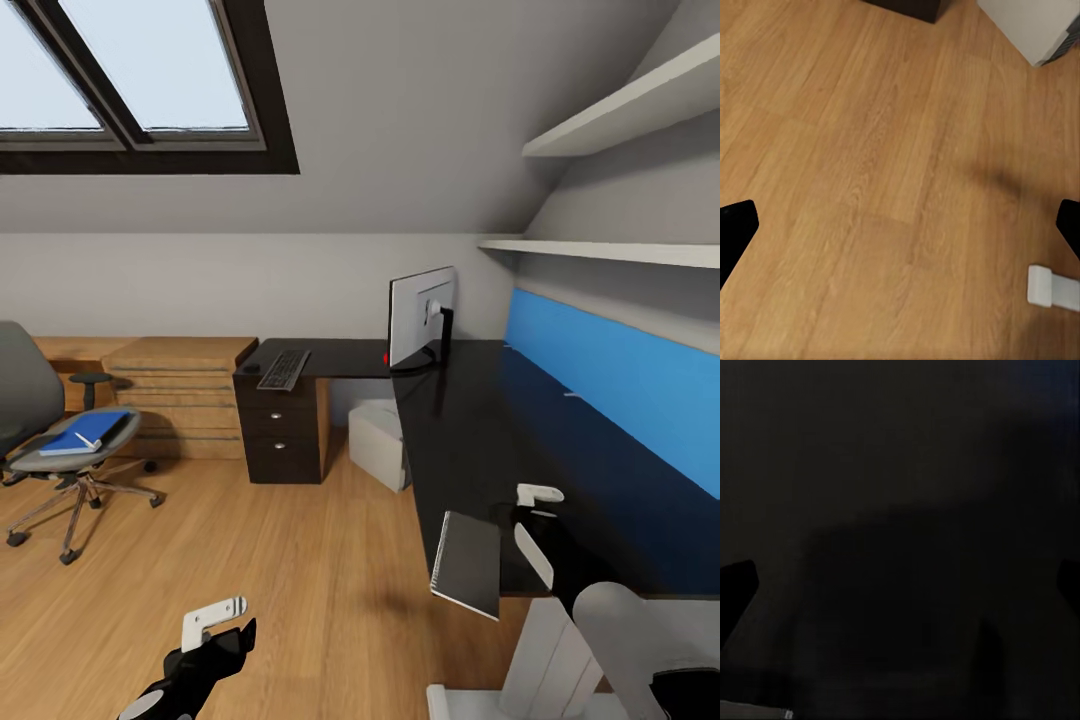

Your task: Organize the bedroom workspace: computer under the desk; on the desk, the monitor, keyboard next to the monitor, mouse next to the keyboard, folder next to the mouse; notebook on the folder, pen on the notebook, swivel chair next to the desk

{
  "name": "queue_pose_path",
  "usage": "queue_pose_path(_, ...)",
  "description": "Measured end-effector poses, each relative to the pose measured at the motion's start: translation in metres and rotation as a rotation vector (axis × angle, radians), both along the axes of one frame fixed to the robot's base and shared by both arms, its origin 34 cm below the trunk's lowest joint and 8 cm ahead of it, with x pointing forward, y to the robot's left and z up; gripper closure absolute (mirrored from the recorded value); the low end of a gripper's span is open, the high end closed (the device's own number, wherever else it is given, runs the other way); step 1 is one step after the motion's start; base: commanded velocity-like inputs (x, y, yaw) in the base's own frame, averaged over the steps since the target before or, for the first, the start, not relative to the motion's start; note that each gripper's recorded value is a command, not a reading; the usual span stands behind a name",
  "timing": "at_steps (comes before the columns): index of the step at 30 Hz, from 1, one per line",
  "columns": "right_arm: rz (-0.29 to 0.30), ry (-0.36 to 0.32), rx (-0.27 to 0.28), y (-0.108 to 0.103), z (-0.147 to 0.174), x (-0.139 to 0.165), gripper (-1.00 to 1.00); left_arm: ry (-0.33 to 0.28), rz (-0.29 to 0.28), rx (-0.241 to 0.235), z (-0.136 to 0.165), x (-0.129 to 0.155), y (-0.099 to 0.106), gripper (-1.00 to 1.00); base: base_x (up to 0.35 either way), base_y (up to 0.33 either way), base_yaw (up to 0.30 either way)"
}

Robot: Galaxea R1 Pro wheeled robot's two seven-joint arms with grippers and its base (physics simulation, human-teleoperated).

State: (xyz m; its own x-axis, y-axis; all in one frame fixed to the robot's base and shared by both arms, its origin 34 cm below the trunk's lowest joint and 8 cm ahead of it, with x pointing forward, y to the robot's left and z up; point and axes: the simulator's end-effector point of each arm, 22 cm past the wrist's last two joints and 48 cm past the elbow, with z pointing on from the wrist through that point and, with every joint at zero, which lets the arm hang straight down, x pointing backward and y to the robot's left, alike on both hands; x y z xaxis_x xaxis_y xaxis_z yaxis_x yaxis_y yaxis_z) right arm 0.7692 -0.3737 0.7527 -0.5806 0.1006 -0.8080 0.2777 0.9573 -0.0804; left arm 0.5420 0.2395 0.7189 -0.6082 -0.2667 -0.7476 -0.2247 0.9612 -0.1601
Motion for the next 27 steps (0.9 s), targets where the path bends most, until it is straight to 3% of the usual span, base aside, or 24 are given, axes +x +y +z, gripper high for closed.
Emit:
queue_pose_path(5,-0.003,-0.086,0.012,0.0,0.044,0.015,-1.0,0.012,-0.01,-0.001,0.004,-0.001,-0.004,-1.0,0.0,0.0,0.0)
queue_pose_path(8,0.006,-0.134,0.006,0.006,0.059,0.007,-1.0,0.014,-0.012,0.0,0.008,-0.001,-0.005,-1.0,0.0,0.0,0.0)
queue_pose_path(18,0.034,-0.188,0.012,0.026,0.096,-0.017,-1.0,0.013,-0.025,0.0,0.026,0.0,-0.01,-1.0,0.0,0.0,0.0)
queue_pose_path(25,0.065,-0.225,0.09,0.061,0.1,-0.036,-1.0,0.013,-0.029,-0.002,0.028,0.0,-0.012,-1.0,0.0,0.0,0.0)
queue_pose_path(26,0.07,-0.248,0.176,0.079,0.104,-0.041,-1.0,0.011,-0.03,-0.004,0.028,0.001,-0.012,-1.0,0.0,0.0,0.0)
queue_pose_path(27,0.07,-0.249,0.186,0.081,0.104,-0.041,-1.0,0.01,-0.03,-0.003,0.028,0.001,-0.012,-1.0,-0.036,0.0,0.0)
